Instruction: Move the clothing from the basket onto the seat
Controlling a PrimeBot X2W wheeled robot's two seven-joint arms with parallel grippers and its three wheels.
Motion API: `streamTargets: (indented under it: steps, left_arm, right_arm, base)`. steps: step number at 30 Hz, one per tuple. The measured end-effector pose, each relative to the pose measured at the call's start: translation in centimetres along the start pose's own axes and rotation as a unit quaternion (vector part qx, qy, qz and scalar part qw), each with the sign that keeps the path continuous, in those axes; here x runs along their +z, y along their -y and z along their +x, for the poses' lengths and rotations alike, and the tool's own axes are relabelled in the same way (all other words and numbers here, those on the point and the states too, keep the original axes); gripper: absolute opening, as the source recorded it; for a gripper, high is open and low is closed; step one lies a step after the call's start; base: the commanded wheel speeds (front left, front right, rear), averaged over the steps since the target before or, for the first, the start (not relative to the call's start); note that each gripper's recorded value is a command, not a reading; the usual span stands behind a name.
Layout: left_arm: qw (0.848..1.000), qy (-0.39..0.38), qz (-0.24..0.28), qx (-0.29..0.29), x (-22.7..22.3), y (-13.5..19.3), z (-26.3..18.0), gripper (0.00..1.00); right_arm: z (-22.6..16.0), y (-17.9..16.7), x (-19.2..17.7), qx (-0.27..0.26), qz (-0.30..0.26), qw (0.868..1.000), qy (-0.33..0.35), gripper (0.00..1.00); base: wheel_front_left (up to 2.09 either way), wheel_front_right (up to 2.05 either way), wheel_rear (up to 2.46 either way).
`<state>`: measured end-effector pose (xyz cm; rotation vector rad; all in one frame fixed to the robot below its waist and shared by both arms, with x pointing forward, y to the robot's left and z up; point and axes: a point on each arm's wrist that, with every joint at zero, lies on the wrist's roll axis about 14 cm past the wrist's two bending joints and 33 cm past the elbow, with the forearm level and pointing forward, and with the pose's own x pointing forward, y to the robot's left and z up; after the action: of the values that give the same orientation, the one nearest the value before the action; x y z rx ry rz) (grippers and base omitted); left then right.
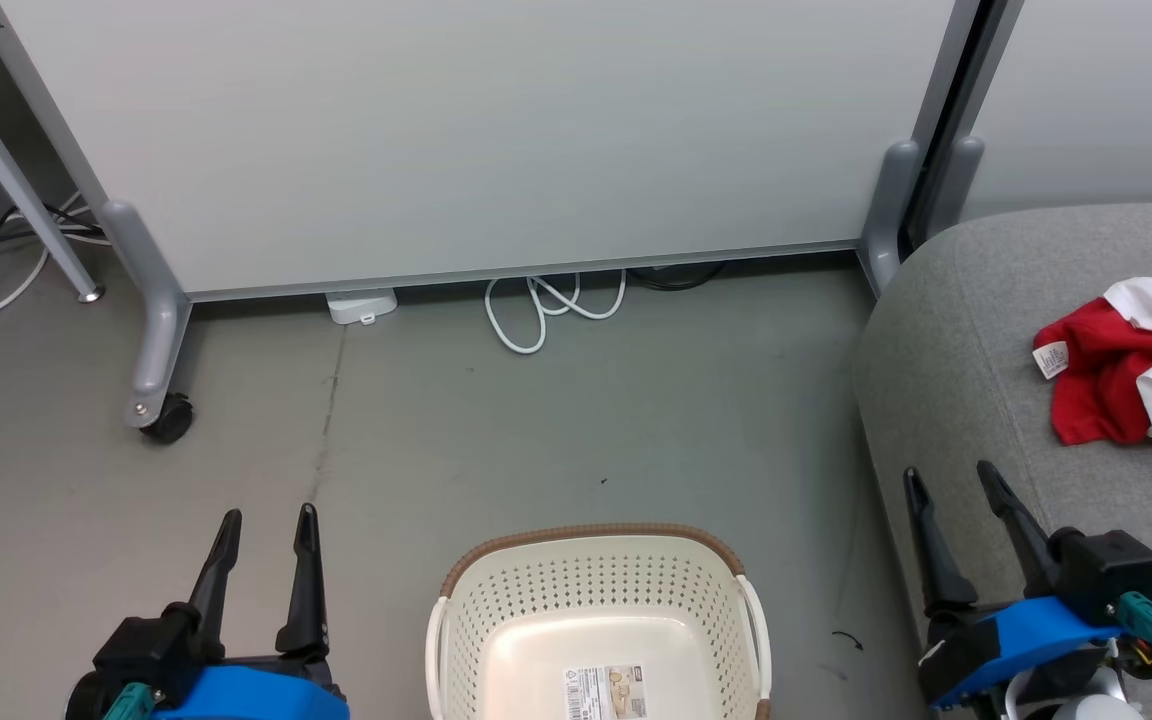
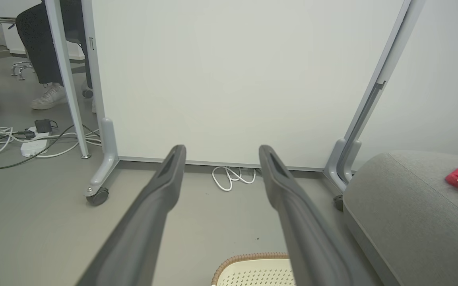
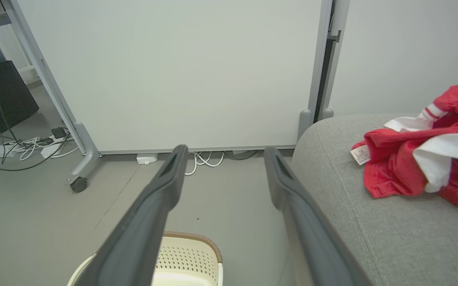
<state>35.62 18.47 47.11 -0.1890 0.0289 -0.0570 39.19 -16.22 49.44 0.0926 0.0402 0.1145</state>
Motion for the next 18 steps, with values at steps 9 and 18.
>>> streamTargets:
  steps: [9, 18]
  left_arm:
    - [1.000, -0.008, -0.007, -0.005, -0.43, 0.11, -0.02, 1.00]
    - [1.000, -0.016, -0.007, -0.006, -0.92, 0.09, 0.03, 1.00]
  right_arm:
    - [-0.09, 0.10, -0.34, -0.002, 0.001, 1.000, -0.005, 1.00]
    - [-0.16, 0.22, -0.69, -0.004, 0.006, 1.000, -0.011, 1.00]
  base:
    - [0.00, 0.00, 0.00]
    - [0.00, 0.00, 0.00]
